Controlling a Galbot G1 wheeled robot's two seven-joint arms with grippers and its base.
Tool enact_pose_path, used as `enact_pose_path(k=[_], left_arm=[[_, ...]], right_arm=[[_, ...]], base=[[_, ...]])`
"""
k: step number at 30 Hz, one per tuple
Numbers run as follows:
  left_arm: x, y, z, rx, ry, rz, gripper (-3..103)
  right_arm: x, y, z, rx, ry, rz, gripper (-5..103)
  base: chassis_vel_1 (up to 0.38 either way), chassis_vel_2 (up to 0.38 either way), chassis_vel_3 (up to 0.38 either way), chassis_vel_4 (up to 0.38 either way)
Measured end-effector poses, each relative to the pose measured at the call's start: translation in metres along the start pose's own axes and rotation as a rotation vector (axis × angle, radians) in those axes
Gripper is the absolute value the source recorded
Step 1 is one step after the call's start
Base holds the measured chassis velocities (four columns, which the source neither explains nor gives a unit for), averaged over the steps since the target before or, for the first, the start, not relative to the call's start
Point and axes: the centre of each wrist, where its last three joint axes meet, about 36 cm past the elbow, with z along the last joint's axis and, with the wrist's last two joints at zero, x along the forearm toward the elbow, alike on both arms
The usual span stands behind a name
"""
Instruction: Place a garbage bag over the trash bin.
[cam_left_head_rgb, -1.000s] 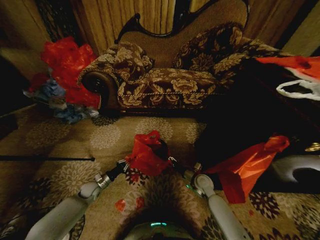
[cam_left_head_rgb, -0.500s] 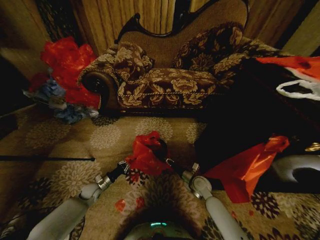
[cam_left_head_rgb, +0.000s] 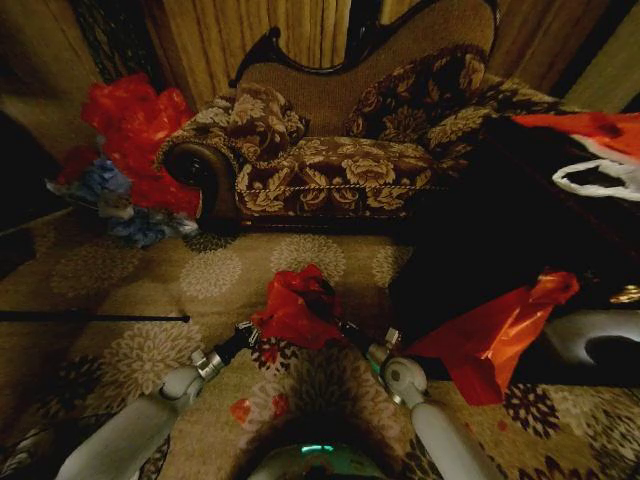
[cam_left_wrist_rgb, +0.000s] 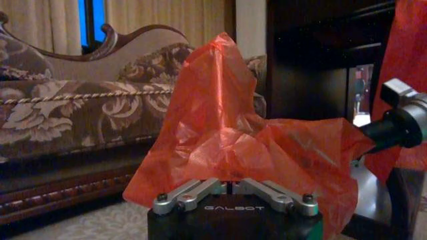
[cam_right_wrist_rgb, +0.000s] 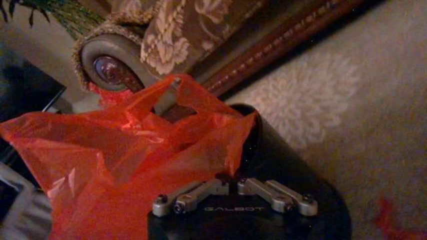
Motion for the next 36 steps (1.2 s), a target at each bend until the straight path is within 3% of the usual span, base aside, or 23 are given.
enact_pose_path(k=[5, 8, 10, 12, 16, 20, 22, 24, 25, 28, 32, 34, 36], left_arm=[[-0.003, -0.007, -0.003, 0.010, -0.016, -0.013, 0], [-0.008, -0.016, -0.009, 0.017, -0.025, -0.038, -3], [-0.009, -0.018, -0.011, 0.021, -0.026, -0.046, 2], [-0.012, -0.025, -0.017, 0.028, -0.027, -0.075, 13], [-0.017, -0.030, -0.022, 0.037, -0.021, -0.106, 24], [-0.036, -0.033, -0.027, 0.053, -0.025, -0.138, 45], [-0.041, -0.033, -0.028, 0.055, -0.028, -0.142, 45], [-0.056, -0.032, -0.032, 0.059, -0.042, -0.158, 56], [-0.056, -0.032, -0.032, 0.059, -0.042, -0.158, 56], [-0.073, -0.029, -0.038, 0.059, -0.055, -0.170, 72], [-0.081, -0.022, -0.040, 0.048, -0.053, -0.169, 83], [-0.074, -0.016, -0.040, 0.032, -0.036, -0.161, 93], [-0.066, -0.013, -0.040, 0.026, -0.020, -0.149, 97]], right_arm=[[0.009, 0.016, -0.005, 0.052, -0.040, 0.005, 0], [0.014, 0.038, -0.020, 0.084, -0.103, 0.001, 0], [0.016, 0.046, -0.026, 0.090, -0.126, -0.006, 0], [0.019, 0.061, -0.042, 0.099, -0.180, -0.024, 0], [0.020, 0.073, -0.058, 0.121, -0.228, -0.052, 0], [0.023, 0.092, -0.077, 0.140, -0.277, -0.112, 0], [0.024, 0.096, -0.079, 0.142, -0.282, -0.125, 0], [0.025, 0.104, -0.086, 0.148, -0.295, -0.152, 0], [0.025, 0.104, -0.086, 0.148, -0.295, -0.152, 0], [0.026, 0.111, -0.095, 0.147, -0.305, -0.183, 0], [0.024, 0.114, -0.100, 0.146, -0.307, -0.199, 0], [0.019, 0.111, -0.096, 0.139, -0.295, -0.193, 0], [0.016, 0.109, -0.092, 0.137, -0.290, -0.188, 0]], base=[[0.000, 0.000, 0.000, 0.000], [0.000, 0.000, 0.000, 0.000], [0.000, 0.000, 0.000, 0.000], [0.000, 0.000, 0.000, 0.000], [0.000, 0.000, 0.000, 0.000], [0.000, 0.000, 0.000, 0.000], [0.000, 0.000, 0.000, 0.000], [0.000, 0.000, 0.000, 0.000], [0.000, 0.000, 0.000, 0.000], [0.000, 0.000, 0.000, 0.000], [0.000, 0.000, 0.000, 0.000], [0.000, 0.000, 0.000, 0.000], [0.000, 0.000, 0.000, 0.000]])
